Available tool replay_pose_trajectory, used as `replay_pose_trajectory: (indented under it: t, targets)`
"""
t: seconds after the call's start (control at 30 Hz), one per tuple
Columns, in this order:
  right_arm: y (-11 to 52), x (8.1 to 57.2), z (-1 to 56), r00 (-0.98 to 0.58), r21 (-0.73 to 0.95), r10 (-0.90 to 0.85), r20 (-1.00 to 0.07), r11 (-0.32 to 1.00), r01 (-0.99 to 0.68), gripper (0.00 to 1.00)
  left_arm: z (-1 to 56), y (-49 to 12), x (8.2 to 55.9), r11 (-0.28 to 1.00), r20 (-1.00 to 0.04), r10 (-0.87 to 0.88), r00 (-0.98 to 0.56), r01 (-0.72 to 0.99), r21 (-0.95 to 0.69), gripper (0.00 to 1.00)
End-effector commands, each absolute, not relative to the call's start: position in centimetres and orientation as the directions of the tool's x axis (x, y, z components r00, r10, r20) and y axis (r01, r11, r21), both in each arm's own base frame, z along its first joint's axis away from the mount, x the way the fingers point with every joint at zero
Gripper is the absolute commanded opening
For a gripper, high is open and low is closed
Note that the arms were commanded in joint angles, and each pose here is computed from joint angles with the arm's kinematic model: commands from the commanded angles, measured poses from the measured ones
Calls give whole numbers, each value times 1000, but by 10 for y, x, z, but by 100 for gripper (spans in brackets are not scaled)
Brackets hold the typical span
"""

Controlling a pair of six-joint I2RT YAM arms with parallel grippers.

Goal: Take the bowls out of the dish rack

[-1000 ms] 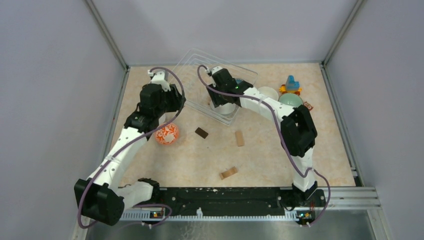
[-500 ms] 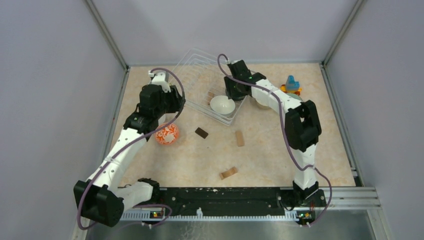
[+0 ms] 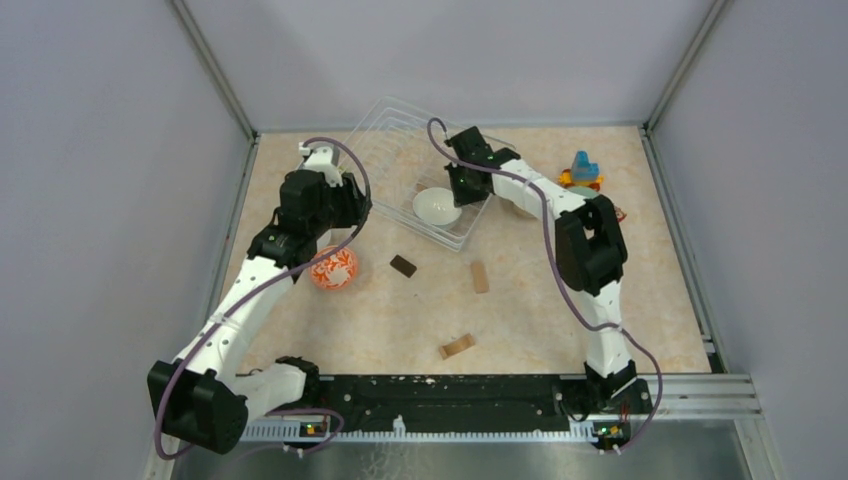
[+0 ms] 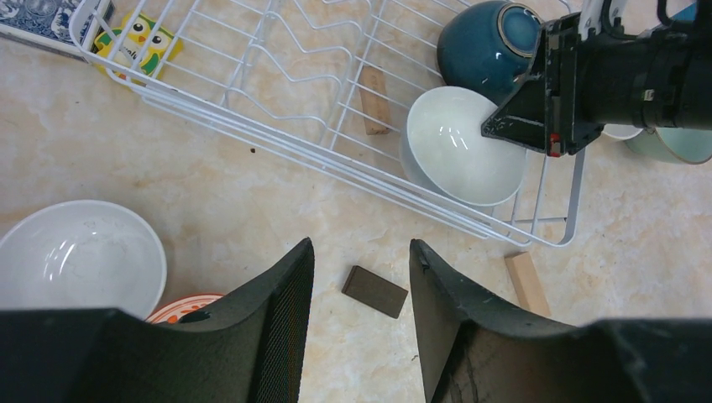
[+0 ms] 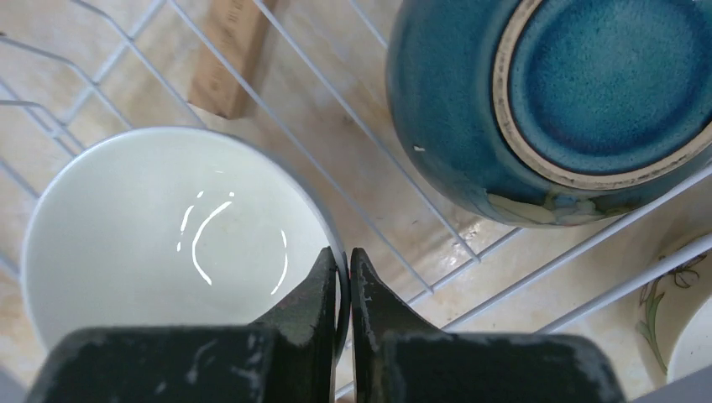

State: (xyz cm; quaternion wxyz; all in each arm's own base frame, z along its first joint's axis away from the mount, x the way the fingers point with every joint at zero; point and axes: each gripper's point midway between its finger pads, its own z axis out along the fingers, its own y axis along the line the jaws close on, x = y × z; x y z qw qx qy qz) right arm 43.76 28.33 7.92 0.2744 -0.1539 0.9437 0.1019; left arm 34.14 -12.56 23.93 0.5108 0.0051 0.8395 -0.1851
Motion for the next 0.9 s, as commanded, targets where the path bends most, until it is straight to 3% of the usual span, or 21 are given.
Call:
replay_pose_trajectory:
  t: [0.0,0.37,0.6,0.87]
  targets:
    - [294,450,119,-758,122,-221,-614,922,-368,0,251,-124,340,928,-878,-187,-440,215,-305,51]
    - [261,472,252,-562,45,-97,-822,971,-235,0,251,-125,339,927,-880,-185,-437,219,-304,52]
    - [232,452,314,-437,47,-38,-899,982,-182,0,249,-123,339,930,-881,-182,-437,215,-299,53]
    - [166,401,319,-323,76,72,-944,997,0,0,248,-127,340,924,-880,-178,-440,233,-304,53]
